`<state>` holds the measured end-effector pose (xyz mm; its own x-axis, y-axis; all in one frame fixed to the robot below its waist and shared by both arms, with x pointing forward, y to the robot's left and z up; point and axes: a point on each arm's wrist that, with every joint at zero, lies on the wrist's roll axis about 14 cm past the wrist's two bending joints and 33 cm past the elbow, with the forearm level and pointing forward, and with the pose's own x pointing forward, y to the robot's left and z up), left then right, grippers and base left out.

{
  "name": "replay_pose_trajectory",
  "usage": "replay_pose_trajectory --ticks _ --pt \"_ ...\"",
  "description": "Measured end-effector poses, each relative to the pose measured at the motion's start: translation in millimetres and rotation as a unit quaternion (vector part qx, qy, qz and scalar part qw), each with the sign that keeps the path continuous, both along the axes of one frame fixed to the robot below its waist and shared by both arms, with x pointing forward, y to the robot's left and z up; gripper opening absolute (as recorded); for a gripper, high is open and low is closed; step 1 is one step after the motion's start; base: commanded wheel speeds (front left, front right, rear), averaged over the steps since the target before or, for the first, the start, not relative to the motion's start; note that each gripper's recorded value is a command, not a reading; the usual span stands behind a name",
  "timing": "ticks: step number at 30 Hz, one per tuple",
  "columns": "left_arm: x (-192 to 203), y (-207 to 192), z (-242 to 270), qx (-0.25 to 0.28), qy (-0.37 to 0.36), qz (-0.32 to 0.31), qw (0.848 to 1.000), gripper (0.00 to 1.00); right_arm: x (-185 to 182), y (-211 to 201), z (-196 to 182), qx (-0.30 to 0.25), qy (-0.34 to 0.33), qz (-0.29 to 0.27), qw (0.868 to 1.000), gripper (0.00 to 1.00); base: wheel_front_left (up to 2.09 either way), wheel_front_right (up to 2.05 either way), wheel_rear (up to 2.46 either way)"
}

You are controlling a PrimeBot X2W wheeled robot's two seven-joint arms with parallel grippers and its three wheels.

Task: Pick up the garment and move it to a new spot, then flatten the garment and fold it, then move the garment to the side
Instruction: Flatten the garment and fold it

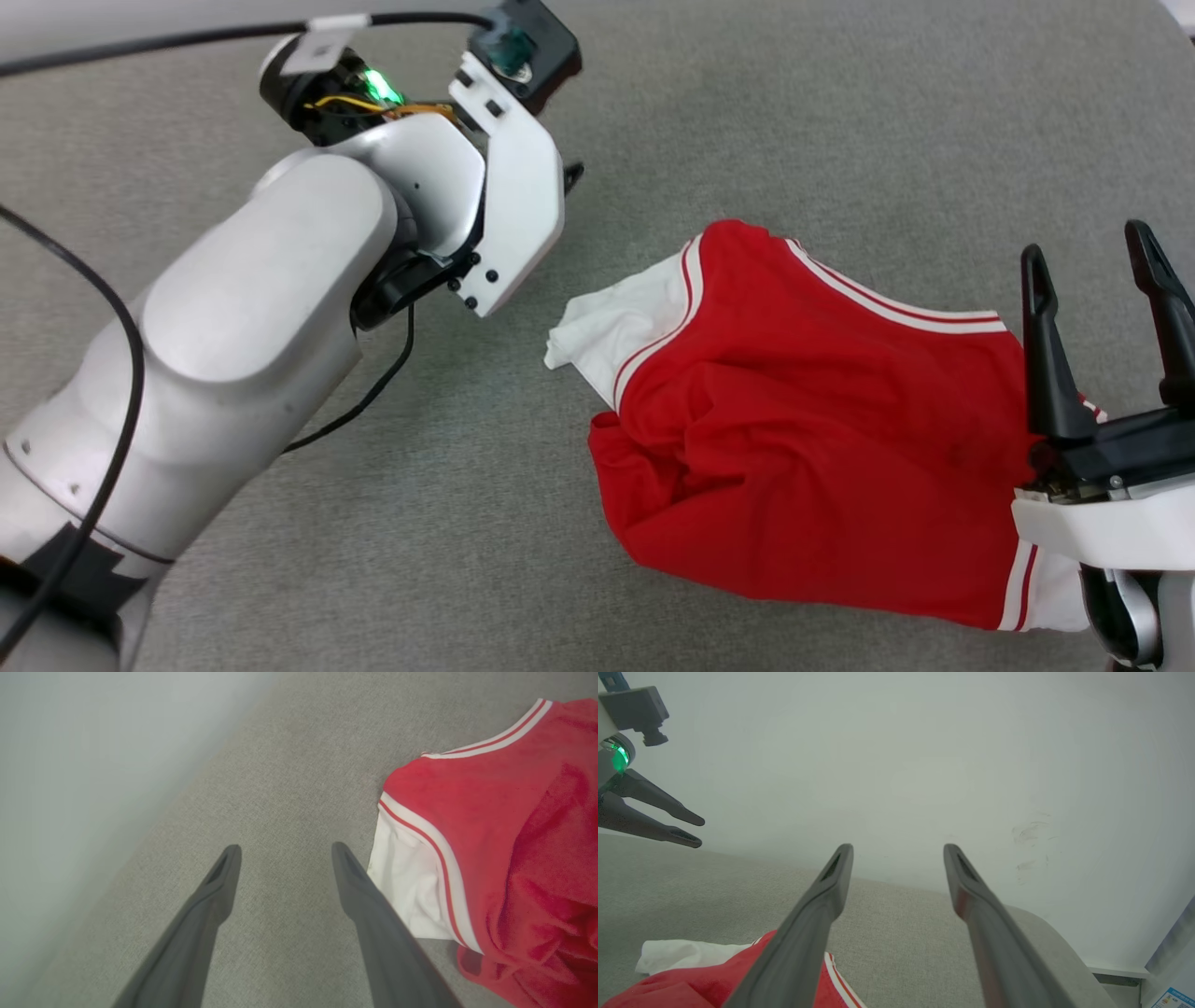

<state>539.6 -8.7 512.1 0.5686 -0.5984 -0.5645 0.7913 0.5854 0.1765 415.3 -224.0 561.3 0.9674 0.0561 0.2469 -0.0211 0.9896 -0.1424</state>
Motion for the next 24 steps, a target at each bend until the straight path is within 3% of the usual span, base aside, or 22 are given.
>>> replay_pose_trajectory --ticks 9,15,18,24 --pt "-25 -8 -70 0.148 0.146 -0.08 0.975 1.0 17 1 -14 -0.015 0.017 0.002 1.0 1.0 0.0 0.0 0.0" --pt "-38 -17 -103 0.195 0.187 -0.117 0.956 1.0 27 0 -29 -0.02 0.035 0.001 0.999 1.0 0.0 0.0 0.0" --pt "-57 -10 -129 0.246 0.198 -0.138 0.939 1.0 30 -2 -32 -0.022 0.04 -0.001 0.999 1.0 0.0 0.0 0.0" --pt "-66 -7 -139 0.273 0.196 -0.155 0.929 1.0 32 -6 -37 -0.026 0.047 -0.007 0.999 1.0 0.0 0.0 0.0"
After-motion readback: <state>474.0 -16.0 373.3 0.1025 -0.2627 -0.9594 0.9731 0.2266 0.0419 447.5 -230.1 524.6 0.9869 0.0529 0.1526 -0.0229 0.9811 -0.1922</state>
